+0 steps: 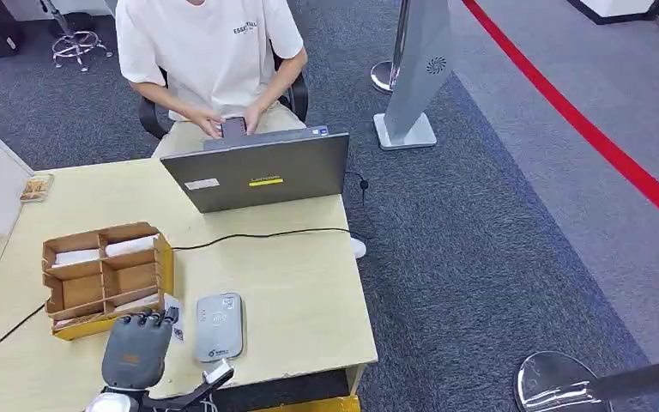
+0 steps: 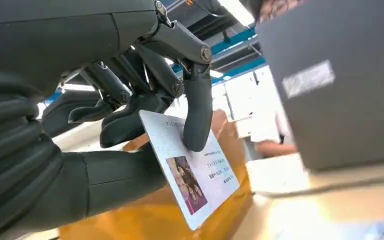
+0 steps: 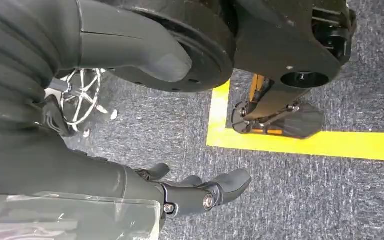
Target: Pass the card to the sensor for recognition and then transmit it.
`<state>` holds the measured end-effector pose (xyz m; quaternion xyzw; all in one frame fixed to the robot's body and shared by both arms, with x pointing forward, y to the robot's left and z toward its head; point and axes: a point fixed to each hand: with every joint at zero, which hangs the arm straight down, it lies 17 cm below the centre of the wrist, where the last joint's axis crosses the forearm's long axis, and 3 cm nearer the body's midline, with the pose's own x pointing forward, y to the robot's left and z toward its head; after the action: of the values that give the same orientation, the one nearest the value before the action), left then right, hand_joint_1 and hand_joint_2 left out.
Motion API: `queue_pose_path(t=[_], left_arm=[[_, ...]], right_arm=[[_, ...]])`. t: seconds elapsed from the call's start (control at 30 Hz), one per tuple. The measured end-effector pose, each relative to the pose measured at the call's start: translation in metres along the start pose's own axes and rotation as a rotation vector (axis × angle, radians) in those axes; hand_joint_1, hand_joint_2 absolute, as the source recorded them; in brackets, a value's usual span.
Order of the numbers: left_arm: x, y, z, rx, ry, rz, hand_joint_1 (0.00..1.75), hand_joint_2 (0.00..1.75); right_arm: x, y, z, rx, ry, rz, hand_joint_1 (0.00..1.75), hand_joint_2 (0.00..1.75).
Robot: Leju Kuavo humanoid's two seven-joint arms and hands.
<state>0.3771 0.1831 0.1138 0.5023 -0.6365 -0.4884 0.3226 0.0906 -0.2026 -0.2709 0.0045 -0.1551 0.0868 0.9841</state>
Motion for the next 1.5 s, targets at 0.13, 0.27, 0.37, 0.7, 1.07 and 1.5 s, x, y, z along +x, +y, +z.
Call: queue_pose_path(t=[0.13,0.27,0.37,0.7,1.07,1.5], left_arm=[[0.007,0.016,-0.015,0.046,0.002,0.026,1.75,1.75],[0.014,0.025,-0.028,0.069,-0.014,0.034,1.75,1.75],[0.017,0.030,-0.038,0.077,-0.018,0.036,1.75,1.75],[0.011,0.019,-0.042,0.011,0.074,0.043,1.75,1.75],[0.053,0.010,-0.030,-0.024,-0.024,0.070,1.75,1.75],[0.077,-0.002,-0.022,-0.059,-0.083,0.086,1.75,1.75]], right_arm=[[0.001,0.000,0.000,0.001,-0.001,0.004,0.00,1.75],[0.002,0.000,0.000,0.002,-0.003,0.018,0.00,1.75],[0.003,0.001,0.000,0.006,-0.002,0.020,0.00,1.75],[0.005,0.003,0.000,0.010,-0.004,0.019,0.00,1.75],[0.006,0.004,0.000,0.018,-0.006,0.020,0.00,1.75],[0.008,0.004,-0.001,0.019,-0.009,0.021,0.00,1.75]])
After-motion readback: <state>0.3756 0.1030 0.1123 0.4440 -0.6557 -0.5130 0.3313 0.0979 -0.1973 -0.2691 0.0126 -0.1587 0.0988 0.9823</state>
